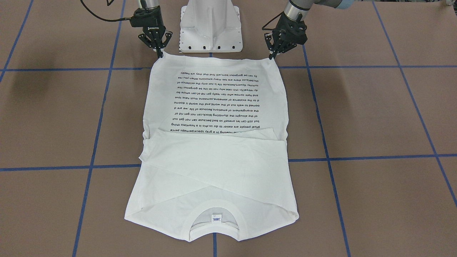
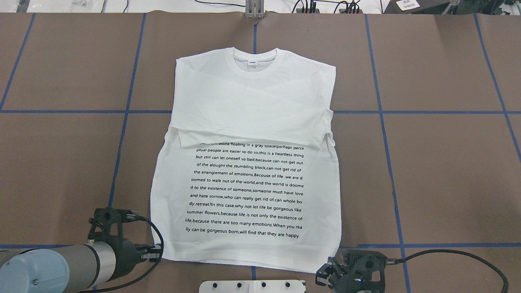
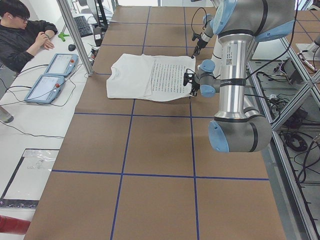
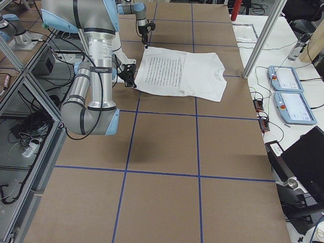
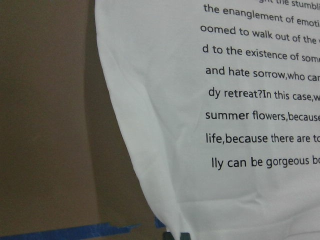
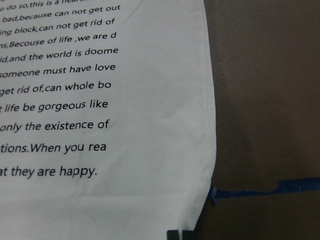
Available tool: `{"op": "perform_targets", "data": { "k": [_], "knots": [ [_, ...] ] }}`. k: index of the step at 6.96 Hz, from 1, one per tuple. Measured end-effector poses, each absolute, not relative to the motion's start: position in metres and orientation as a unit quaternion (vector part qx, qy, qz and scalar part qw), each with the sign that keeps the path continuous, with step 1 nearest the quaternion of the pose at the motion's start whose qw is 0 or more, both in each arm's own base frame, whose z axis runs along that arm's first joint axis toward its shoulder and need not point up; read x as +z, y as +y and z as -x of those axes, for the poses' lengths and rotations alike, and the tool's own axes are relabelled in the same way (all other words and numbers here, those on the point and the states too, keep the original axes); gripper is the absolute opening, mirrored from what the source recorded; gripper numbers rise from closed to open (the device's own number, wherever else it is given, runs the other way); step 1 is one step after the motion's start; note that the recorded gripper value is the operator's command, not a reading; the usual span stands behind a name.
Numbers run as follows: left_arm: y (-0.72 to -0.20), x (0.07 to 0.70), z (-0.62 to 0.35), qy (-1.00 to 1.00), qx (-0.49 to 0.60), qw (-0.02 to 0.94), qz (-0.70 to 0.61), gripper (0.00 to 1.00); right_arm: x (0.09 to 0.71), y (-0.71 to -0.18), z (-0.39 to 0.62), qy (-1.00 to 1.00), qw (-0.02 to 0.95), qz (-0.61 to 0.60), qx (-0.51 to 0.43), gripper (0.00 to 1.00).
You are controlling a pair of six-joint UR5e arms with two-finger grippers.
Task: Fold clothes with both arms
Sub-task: 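Lift the hem with both grippers and fold it toward the collar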
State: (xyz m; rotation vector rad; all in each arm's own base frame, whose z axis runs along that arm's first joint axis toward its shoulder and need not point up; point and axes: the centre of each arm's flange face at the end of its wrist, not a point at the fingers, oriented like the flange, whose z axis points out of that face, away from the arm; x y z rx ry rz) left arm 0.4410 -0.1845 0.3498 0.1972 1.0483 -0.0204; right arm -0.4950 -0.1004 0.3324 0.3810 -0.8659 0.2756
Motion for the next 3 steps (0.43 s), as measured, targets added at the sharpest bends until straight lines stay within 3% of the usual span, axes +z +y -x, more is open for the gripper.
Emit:
{"op": "perform_targets", "data": {
  "k": [3],
  "knots": [
    [-0.18, 0.273, -0.392, 0.518, 0.018, 0.853, -0.067, 0.0, 0.277, -0.138, 0.425, -0.397, 0.9, -0.128, 0.125, 0.0]
  ]
}}
